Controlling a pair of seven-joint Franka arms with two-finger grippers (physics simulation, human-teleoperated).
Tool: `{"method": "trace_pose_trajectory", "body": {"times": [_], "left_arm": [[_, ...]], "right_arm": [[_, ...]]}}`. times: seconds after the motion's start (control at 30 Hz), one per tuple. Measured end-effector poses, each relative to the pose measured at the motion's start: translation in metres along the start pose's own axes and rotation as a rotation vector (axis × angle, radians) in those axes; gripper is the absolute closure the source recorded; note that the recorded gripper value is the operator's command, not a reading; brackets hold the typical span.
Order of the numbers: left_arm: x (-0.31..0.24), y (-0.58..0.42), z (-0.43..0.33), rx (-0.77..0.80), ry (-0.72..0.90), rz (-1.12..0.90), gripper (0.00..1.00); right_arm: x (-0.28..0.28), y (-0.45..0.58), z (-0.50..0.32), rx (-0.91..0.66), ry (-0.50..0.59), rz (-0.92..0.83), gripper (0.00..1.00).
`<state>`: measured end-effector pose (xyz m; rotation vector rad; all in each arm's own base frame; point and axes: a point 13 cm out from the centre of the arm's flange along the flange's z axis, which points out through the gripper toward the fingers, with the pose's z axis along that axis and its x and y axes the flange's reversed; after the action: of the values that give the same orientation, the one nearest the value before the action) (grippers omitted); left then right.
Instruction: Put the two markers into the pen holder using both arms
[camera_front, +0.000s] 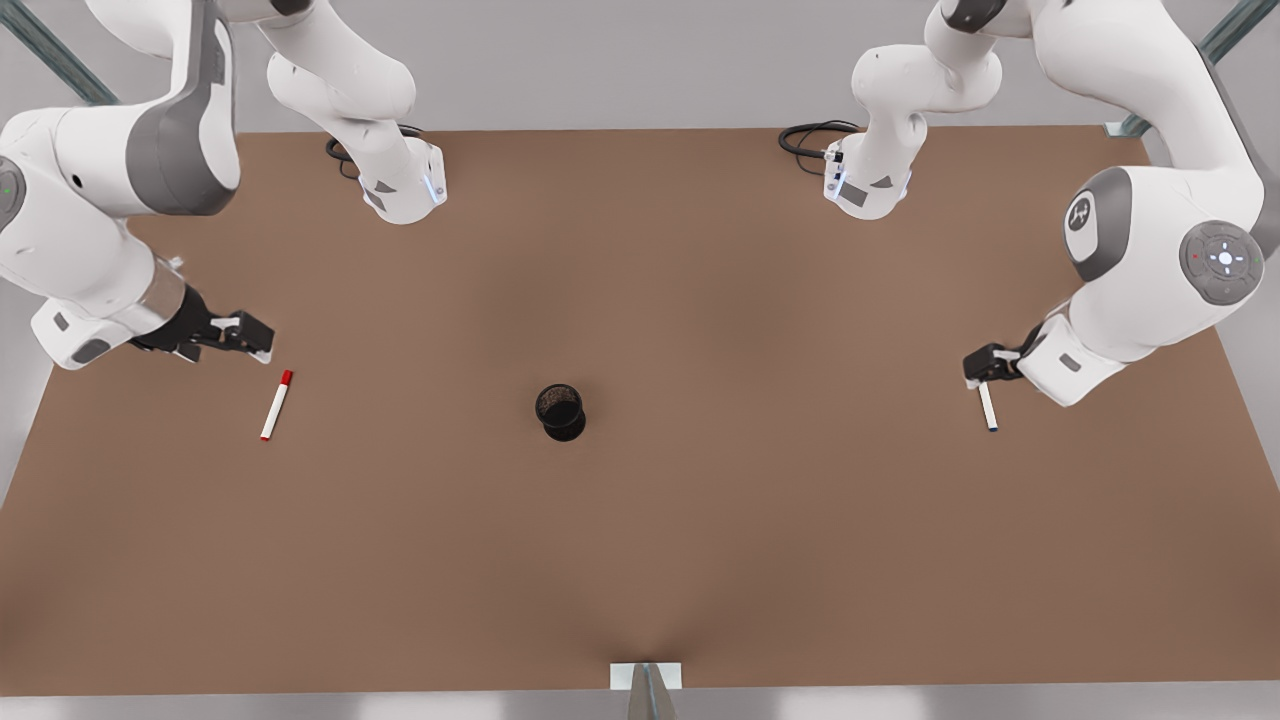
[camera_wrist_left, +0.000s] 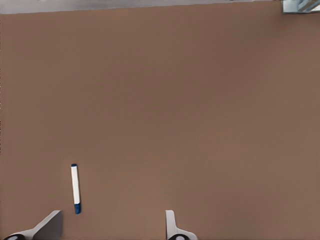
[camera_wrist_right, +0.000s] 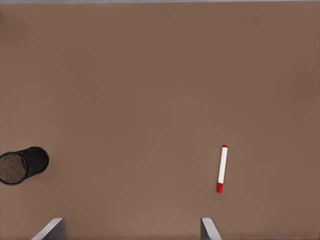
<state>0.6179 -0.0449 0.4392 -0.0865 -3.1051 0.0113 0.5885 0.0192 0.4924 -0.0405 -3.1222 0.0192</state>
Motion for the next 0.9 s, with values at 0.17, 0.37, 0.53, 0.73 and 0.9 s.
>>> {"method": "trace_pose_trajectory", "body": {"times": [0.17,0.37,0.53,0.73,0.9], "left_arm": [[0.001,0.043,0.043,0.001,0.050,-0.066,0.00],[0.042,0.088,0.195,0.013,0.148,-0.144,0.00],[0.042,0.116,0.248,0.011,0.071,-0.188,0.00],[0.044,0.169,0.294,0.008,0.004,-0.225,0.00],[0.044,0.182,0.317,0.004,-0.015,-0.184,0.00]], "right_arm": [[0.003,-0.018,0.035,-0.001,0.054,0.044,0.00],[0.015,-0.072,0.241,-0.036,0.241,0.136,0.00],[-0.003,-0.138,0.345,-0.071,0.214,0.219,0.00],[-0.009,-0.231,0.407,-0.006,0.143,0.192,0.00],[0.015,-0.237,0.437,0.001,0.158,0.107,0.01]]}}
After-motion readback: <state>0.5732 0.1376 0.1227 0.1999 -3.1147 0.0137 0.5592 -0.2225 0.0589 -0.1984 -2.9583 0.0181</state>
